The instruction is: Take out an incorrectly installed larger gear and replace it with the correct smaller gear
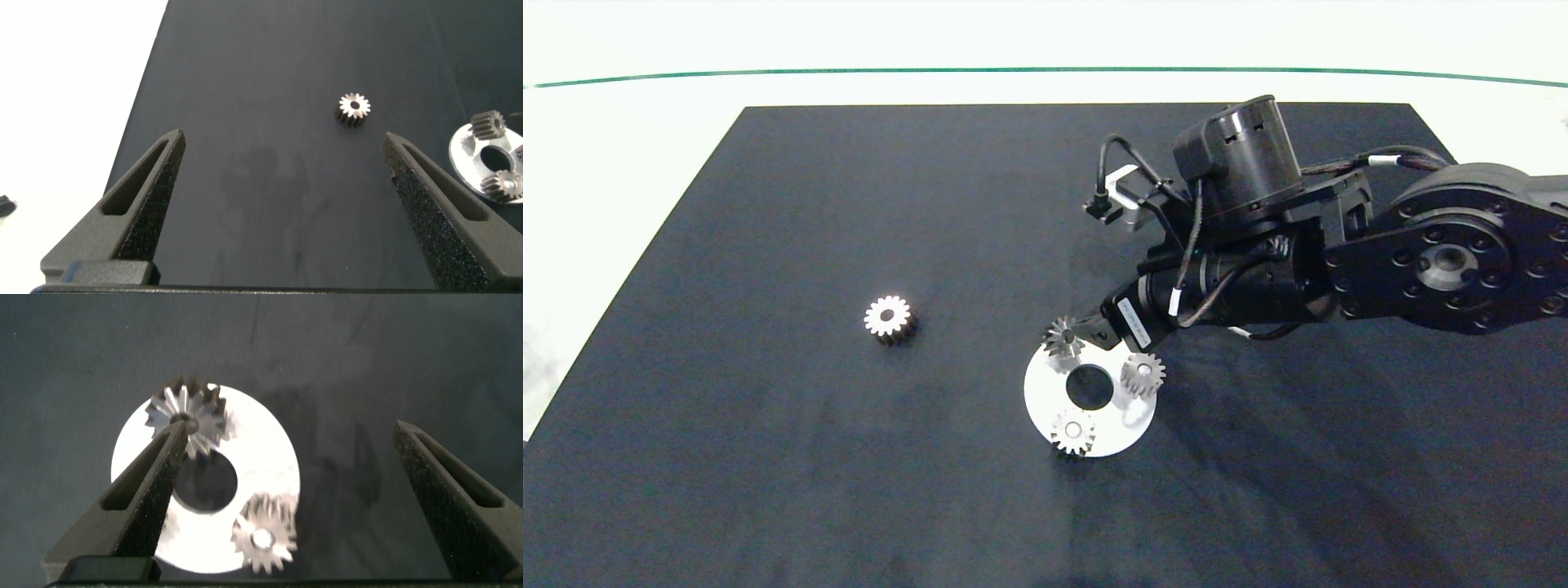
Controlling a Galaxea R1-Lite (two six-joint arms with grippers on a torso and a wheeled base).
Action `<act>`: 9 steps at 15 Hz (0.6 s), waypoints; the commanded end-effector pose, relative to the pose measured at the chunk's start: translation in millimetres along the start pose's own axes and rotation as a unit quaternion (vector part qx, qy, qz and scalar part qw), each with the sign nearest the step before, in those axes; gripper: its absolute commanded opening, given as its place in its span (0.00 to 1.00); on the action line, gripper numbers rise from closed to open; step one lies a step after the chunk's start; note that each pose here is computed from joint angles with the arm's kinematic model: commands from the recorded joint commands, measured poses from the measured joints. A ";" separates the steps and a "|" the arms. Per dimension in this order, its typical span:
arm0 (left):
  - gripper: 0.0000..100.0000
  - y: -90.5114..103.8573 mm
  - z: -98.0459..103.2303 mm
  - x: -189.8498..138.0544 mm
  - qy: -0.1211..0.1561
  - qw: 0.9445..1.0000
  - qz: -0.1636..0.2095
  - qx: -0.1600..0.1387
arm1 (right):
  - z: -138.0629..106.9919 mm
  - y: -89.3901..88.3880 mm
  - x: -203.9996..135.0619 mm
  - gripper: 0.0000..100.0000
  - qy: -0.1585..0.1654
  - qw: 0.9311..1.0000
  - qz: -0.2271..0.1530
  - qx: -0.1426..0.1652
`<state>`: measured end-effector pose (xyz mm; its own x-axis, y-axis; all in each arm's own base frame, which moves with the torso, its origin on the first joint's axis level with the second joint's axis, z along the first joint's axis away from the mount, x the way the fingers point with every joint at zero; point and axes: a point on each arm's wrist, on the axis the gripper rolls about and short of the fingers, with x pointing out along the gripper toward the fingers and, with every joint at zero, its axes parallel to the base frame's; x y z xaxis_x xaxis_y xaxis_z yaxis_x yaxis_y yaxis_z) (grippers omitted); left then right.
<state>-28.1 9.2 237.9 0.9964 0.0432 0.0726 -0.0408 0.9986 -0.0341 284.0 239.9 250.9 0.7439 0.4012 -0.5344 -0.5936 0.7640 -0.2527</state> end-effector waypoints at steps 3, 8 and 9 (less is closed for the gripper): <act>1.00 0.2 -0.1 -0.7 -0.001 1.000 0.000 -0.001 | 2.5 6.1 16.9 1.00 0.005 1.000 0.004 -0.004; 1.00 0.7 -1.2 -2.9 -0.004 1.000 0.000 -0.001 | 1.5 10.1 24.3 1.00 0.008 1.000 0.003 -0.006; 1.00 0.8 -1.6 -3.5 -0.005 1.000 0.000 -0.001 | 1.6 10.3 25.3 1.00 0.007 1.000 0.003 -0.006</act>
<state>-30.8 9.7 236.7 0.9958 0.0422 0.0816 -0.0394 0.9986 -0.0364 295.3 256.6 239.8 0.7399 0.4003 -0.5406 -0.5988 0.7581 -0.2584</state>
